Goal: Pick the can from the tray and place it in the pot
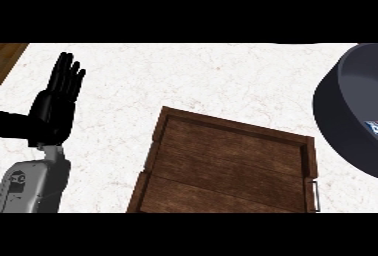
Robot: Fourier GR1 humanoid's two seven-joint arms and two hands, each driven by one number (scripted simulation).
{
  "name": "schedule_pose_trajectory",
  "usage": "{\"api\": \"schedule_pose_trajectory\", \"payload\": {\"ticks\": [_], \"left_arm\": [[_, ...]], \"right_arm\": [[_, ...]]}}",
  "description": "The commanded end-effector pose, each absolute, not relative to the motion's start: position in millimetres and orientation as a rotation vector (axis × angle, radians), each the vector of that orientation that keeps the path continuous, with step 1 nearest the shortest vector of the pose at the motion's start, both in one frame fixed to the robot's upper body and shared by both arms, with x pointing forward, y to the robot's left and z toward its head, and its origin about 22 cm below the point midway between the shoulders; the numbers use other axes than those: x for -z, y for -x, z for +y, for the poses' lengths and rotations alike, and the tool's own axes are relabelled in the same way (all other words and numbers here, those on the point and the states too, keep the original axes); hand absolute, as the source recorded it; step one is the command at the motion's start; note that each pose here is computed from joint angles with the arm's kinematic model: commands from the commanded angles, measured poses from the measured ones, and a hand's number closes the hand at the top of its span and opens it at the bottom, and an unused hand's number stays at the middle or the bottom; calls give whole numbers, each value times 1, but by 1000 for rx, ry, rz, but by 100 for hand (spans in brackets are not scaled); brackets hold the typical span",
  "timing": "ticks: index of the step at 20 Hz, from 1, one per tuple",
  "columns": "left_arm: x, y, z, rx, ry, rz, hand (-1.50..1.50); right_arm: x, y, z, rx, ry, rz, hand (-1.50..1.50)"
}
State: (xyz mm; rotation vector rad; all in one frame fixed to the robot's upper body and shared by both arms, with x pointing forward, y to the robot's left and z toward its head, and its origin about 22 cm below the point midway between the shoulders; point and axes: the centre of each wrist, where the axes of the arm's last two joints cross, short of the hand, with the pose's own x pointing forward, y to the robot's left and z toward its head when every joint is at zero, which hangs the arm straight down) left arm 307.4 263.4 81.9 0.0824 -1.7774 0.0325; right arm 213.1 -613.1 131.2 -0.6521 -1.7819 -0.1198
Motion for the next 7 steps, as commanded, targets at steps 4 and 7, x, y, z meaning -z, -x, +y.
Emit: {"api": "schedule_pose_trajectory", "payload": {"ticks": [4, 7], "left_arm": [[-81, -305, 262, -45, -81, -1773, 0], [-86, -315, 262, -57, -74, -1781, 0]], "right_arm": [[-143, -180, -632, 138, 651, -1823, -150], [-139, -175, -633, 150, 661, -1821, -150]]}}
